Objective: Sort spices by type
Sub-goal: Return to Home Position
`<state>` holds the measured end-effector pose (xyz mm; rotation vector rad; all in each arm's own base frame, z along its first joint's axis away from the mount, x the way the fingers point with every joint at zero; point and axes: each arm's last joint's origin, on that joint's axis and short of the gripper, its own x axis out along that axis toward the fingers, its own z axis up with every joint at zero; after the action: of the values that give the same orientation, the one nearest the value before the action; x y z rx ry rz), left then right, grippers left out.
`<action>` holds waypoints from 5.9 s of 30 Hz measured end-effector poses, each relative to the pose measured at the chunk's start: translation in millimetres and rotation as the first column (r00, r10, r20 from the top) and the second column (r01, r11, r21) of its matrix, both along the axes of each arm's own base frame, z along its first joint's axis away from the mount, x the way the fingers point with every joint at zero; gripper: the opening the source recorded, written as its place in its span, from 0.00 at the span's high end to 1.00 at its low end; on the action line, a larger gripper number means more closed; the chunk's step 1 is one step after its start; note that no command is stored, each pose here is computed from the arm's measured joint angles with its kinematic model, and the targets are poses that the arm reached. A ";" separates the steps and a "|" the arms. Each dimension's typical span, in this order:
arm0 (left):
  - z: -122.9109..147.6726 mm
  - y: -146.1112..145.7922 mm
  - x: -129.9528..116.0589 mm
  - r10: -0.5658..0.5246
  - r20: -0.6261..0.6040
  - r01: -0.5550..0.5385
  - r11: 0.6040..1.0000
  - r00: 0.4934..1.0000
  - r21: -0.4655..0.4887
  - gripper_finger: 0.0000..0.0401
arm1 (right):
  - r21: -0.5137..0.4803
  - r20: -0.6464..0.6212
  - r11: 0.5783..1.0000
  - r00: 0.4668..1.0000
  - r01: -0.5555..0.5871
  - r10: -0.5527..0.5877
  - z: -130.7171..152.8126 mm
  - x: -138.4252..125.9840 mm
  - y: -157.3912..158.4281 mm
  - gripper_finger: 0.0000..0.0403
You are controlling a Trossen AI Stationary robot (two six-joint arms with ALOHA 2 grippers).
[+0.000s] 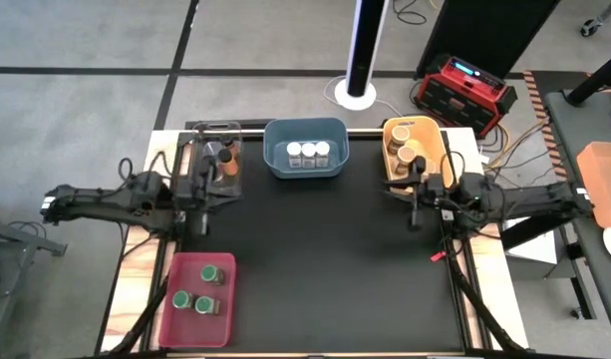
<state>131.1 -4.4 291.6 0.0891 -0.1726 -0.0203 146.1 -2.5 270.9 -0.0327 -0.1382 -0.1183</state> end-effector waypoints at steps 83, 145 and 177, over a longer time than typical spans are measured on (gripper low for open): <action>-123.0 3.7 -21.7 0.095 -0.195 -0.112 0.991 0.976 -0.078 1.00 | 0.090 -0.108 0.970 0.966 -0.227 0.236 -102.6 -49.3 9.7 0.85; -128.4 3.6 -18.1 0.096 -0.252 -0.117 0.991 0.963 -0.069 1.00 | 0.195 -0.276 0.962 0.930 -0.194 0.243 -117.6 -38.5 10.4 0.82; -128.4 3.6 -18.1 0.096 -0.252 -0.117 0.991 0.963 -0.069 1.00 | 0.194 -0.275 0.962 0.930 -0.194 0.243 -117.3 -38.4 10.4 0.80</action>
<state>113.1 -0.8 163.2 0.0122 0.0818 0.0829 107.7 7.9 153.5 0.1297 0.1702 0.1006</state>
